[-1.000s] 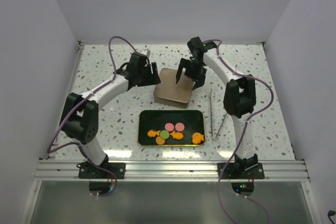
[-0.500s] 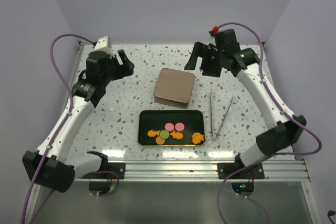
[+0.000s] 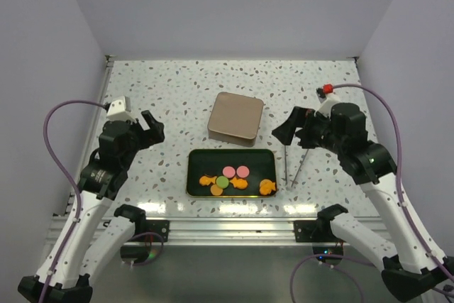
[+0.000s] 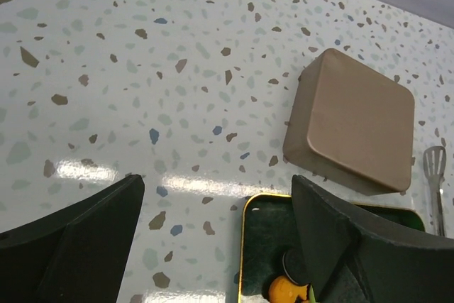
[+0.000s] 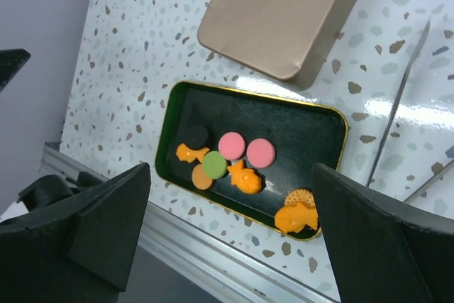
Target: Pack the cookies
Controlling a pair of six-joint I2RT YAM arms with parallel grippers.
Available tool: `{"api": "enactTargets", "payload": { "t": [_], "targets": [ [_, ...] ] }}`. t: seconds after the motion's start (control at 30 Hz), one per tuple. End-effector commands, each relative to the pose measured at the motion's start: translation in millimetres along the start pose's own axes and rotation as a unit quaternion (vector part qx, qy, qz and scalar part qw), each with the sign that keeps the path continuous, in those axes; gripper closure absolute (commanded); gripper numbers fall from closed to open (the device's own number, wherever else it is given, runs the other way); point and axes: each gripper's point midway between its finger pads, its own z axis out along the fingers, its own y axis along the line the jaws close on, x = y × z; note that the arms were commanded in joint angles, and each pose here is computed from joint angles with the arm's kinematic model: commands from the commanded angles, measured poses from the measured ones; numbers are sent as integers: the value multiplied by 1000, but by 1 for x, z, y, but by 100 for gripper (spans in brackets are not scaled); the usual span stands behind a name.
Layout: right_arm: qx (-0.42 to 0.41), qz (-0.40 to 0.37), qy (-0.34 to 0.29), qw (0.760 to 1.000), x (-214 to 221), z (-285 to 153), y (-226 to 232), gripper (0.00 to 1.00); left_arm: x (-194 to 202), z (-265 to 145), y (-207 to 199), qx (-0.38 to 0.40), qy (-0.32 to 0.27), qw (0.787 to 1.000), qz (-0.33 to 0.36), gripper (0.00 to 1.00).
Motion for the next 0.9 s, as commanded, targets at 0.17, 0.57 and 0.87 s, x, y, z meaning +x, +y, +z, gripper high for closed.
{"api": "enactTargets", "payload": {
  "t": [0.17, 0.57, 0.87],
  "targets": [
    [32, -5, -30, 999, 33, -25, -31, 1, 5, -6, 58, -124, -43, 991, 40, 5],
    [45, -71, -43, 996, 18, -29, -34, 1, 31, 35, 121, -224, -188, 946, 138, 0],
    [23, -84, -61, 994, 2, -22, -22, 1, 50, 80, 136, -213, -194, 951, 110, 0]
  ]
}}
